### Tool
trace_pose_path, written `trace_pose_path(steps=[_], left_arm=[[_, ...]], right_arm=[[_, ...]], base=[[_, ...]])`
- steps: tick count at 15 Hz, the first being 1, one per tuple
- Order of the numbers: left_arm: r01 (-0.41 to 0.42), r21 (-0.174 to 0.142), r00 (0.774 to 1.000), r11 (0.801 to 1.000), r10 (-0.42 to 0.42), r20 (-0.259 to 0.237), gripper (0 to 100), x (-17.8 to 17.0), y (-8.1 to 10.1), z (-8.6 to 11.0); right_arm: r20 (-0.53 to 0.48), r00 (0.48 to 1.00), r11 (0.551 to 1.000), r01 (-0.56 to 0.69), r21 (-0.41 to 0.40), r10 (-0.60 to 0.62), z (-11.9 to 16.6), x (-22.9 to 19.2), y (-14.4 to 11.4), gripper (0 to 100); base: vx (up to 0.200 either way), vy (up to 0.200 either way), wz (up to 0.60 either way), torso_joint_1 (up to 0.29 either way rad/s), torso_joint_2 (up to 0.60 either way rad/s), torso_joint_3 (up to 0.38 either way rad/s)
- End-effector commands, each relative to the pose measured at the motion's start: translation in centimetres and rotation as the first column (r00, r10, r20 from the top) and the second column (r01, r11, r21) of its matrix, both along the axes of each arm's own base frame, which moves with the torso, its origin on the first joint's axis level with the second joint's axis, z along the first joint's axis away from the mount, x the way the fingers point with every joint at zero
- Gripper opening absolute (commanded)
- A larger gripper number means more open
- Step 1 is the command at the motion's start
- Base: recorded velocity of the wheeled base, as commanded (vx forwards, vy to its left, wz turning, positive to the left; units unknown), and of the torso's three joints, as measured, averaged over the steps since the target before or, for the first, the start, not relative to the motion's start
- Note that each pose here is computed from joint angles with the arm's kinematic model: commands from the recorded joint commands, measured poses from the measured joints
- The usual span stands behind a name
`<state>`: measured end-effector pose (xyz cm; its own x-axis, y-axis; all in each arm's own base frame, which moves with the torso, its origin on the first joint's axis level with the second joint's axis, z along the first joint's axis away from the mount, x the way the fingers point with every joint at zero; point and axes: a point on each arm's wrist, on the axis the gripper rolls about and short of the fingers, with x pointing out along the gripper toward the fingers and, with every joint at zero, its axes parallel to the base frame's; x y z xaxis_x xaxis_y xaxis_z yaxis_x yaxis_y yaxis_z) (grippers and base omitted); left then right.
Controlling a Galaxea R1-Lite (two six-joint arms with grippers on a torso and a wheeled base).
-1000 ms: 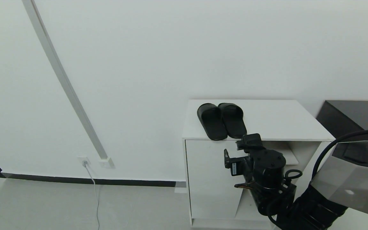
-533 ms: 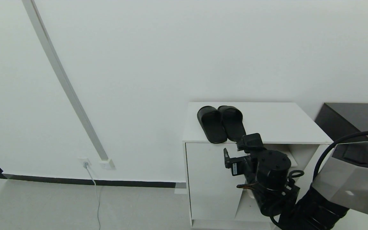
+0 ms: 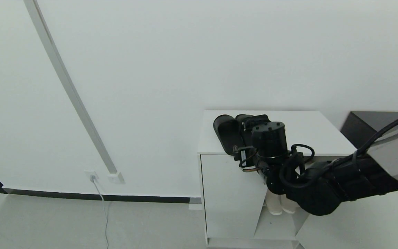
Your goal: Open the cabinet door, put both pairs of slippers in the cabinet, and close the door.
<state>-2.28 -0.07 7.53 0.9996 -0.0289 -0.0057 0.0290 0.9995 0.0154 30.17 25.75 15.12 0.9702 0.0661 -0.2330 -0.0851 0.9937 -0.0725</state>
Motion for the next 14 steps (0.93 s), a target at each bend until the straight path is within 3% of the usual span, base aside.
trace_pose_path(steps=[1, 8, 11, 14], left_arm=[[0.0, 0.0, 1.0, 1.0, 0.0, 0.0, 0, 0.0, 0.0, 0.0], [0.0, 0.0, 1.0, 1.0, 0.0, 0.0, 0, 0.0, 0.0, 0.0], [0.0, -0.002, 1.0, 1.0, 0.0, 0.0, 0, 0.0, 0.0, 0.0], [0.0, -0.002, 1.0, 1.0, 0.0, 0.0, 0, 0.0, 0.0, 0.0]], right_arm=[[0.031, 1.0, 0.997, 0.0, 0.077, -0.003, 3.5, 0.0, 0.5, 100], [-0.096, 0.995, 0.996, 0.01, 0.088, -0.001, 0.6, -1.5, 0.6, 100], [-0.154, 0.988, 0.995, -0.013, 0.098, 0.028, -1.6, -1.3, 0.6, 100], [-0.138, 0.99, 0.994, 0.018, 0.106, -0.003, -3.4, 1.0, 0.9, 100]], base=[[0.2, 0.0, 0.0, 0.007, 0.01, 0.002], [0.2, 0.0, 0.0, 0.005, 0.0, 0.002], [0.0, 0.0, 0.0, 0.0, 0.0, 0.0], [0.0, 0.0, 0.0, 0.0, 0.0, 0.0]])
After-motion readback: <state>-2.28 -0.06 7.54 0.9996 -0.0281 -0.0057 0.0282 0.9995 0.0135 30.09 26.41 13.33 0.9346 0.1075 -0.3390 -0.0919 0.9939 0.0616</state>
